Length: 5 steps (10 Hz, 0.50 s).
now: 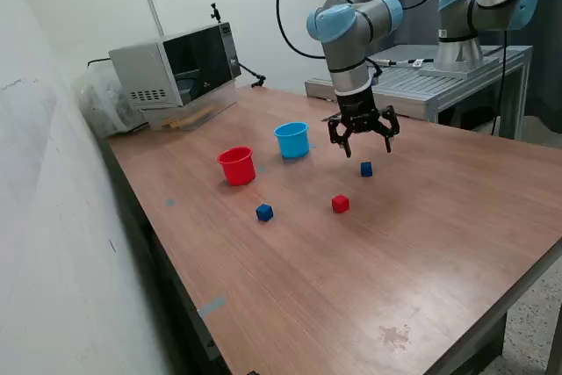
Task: Place red objects in the red bin, and blue objects in the blue bin.
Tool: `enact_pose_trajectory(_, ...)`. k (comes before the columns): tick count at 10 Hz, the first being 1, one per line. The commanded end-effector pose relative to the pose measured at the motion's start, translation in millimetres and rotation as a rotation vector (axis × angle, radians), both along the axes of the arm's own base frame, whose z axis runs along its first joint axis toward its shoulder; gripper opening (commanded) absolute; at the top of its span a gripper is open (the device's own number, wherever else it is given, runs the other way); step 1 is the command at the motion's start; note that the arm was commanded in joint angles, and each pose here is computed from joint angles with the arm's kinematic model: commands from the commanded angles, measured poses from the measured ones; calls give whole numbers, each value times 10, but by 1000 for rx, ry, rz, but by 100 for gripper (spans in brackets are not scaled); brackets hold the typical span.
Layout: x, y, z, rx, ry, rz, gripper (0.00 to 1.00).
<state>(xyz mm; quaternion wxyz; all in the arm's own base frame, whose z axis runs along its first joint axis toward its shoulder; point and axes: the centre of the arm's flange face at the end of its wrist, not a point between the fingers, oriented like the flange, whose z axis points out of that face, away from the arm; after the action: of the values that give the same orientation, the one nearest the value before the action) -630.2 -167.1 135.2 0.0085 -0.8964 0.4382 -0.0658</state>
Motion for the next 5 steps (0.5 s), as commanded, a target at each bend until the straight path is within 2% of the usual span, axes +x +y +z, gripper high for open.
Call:
enact_pose_trajectory(1, -22, -7, -330, 3, -18, 28, 100)
enact_pose_trajectory(5, -137, 22, -346, 7, -5, 24, 100)
